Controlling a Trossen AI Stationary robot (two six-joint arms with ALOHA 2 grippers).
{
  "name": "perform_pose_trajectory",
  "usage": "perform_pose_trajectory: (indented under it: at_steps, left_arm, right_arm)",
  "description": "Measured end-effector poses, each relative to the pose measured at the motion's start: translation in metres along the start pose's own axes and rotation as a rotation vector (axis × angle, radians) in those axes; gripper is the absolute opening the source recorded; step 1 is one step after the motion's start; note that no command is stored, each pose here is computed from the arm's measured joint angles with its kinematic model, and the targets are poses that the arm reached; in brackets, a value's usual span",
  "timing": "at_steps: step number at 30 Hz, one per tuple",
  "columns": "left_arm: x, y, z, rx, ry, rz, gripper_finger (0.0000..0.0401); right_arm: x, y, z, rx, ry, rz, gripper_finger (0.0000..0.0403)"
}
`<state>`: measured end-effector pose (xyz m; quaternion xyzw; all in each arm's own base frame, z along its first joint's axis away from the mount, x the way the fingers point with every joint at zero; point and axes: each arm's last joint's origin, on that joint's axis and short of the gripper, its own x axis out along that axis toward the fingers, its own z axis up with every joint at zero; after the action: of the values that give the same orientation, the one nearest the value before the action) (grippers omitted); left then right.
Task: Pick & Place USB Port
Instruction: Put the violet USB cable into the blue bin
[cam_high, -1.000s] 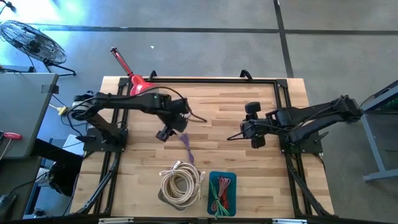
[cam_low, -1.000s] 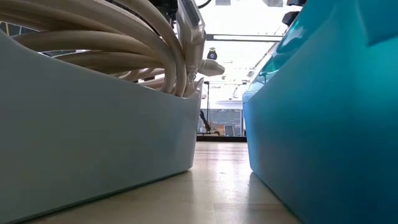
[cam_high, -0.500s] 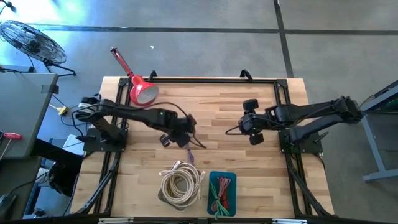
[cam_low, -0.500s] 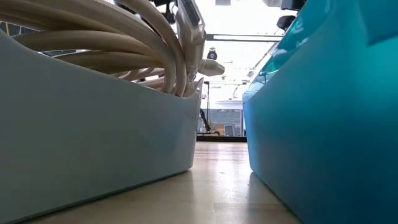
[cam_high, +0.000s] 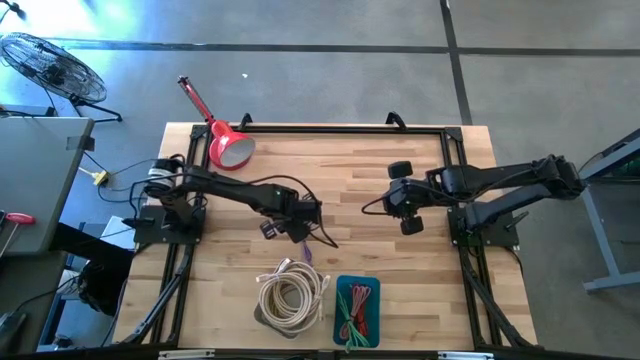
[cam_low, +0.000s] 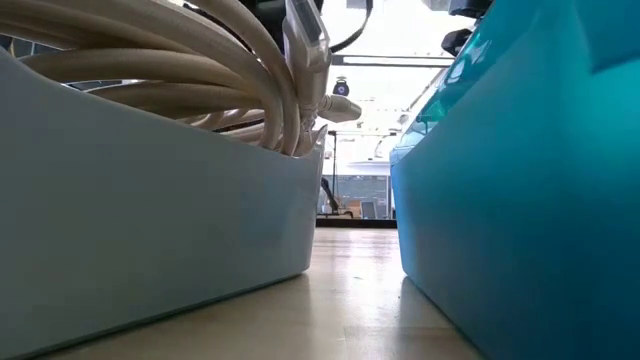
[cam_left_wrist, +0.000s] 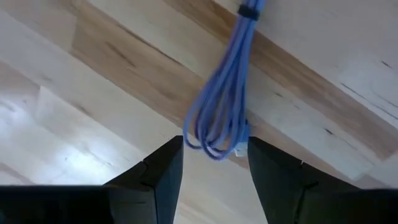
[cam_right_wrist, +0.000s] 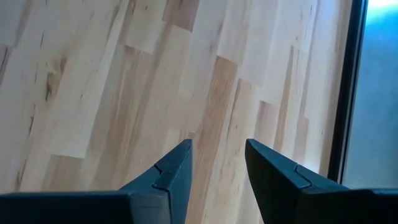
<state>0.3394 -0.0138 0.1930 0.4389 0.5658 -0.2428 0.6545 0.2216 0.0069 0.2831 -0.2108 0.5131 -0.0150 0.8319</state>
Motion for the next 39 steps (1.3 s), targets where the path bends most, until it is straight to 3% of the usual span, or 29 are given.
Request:
perform_pose_trajectory:
  at_steps: [13, 20, 23, 28, 36, 39]
  left_arm:
    - [0.027, 0.002, 0.011, 0.041, -0.037, -0.047, 0.0172]
    - [0.053, 0.001, 0.013, 0.041, -0.062, -0.144, 0.017]
    - [0.063, 0.002, 0.01, 0.021, -0.052, -0.168, 0.0143]
    - [0.067, 0.004, 0.003, -0.005, -0.045, -0.185, 0.0026]
    - [0.047, 0.022, 0.009, -0.132, -0.006, -0.147, 0.0017]
    - [0.032, 0.036, 0.02, -0.154, 0.063, -0.007, 0.0016]
  right_arm:
    - [0.0, 0.003, 0.0, 0.017, -0.009, 0.073, 0.014]
    - [-0.005, 0.004, -0.003, 0.054, -0.02, 0.138, 0.014]
    - [-0.007, 0.004, -0.004, 0.093, -0.028, 0.161, 0.014]
    - [-0.012, 0.006, -0.005, 0.173, -0.041, 0.193, 0.014]
    - [-0.021, 0.019, 0.007, 0.181, -0.158, 0.223, 0.014]
    - [-0.026, 0.026, 0.016, 0.15, -0.249, 0.232, 0.014]
